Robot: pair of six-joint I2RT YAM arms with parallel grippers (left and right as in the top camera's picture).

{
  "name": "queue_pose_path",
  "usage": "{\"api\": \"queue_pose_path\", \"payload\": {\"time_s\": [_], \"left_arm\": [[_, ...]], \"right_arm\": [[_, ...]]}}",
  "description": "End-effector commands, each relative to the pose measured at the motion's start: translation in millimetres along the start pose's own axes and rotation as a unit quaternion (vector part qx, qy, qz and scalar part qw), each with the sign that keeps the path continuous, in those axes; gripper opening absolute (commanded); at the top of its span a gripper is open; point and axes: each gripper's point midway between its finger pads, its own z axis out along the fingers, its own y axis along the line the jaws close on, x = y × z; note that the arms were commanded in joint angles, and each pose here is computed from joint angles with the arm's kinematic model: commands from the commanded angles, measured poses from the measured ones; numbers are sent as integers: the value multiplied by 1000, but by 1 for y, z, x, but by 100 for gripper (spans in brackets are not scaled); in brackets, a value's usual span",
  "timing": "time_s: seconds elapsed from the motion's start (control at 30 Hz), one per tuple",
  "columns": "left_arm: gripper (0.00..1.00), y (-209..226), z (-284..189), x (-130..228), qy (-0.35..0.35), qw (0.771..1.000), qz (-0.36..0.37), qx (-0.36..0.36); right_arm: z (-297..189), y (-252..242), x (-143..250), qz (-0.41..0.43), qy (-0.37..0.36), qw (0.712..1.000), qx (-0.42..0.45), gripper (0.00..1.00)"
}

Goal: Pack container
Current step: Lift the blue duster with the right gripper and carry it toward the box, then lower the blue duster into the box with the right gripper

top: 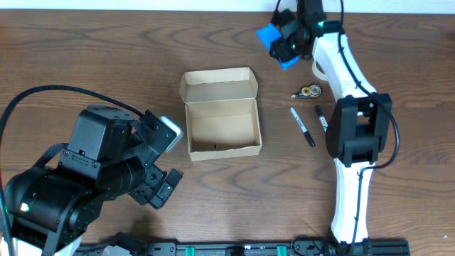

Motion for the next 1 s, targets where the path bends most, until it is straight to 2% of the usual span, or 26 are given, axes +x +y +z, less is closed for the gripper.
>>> {"api": "queue_pose_path", "payload": {"time_s": [0.0, 0.27, 0.5, 0.67, 0.7, 0.77, 0.83, 0.9, 0.97], "left_arm": [[95, 0, -5, -3, -8, 1000, 3, -1], [95, 0, -5, -3, -8, 1000, 3, -1], [95, 0, -5, -3, -8, 1000, 3, -1], [95, 0, -5, -3, -8, 1000, 3, -1], [95, 3, -5, -7, -17, 1000, -2, -8], [95, 27, -10, -46, -93, 993, -24, -68], [95, 39, -17, -71, -143, 985, -20, -98], [95, 42, -20, -85, -168, 980, -17, -103], [95, 42, -20, -83, -165, 981, -17, -103]], "right_arm": [[-64, 6, -54, -2, -71, 997, 14, 49], [-116, 76, -84, -78, -93, 993, -11, 49], [-136, 153, -78, -126, -71, 988, -55, 49], [-136, 183, -76, -147, -66, 984, -72, 49], [-136, 188, -76, -150, -67, 984, -75, 49], [-136, 195, -76, -156, -67, 982, -78, 49], [-136, 201, -75, -159, -66, 981, -85, 49], [-137, 207, -72, -161, -62, 980, -97, 49], [-137, 208, -68, -160, -53, 981, -101, 48]]}}
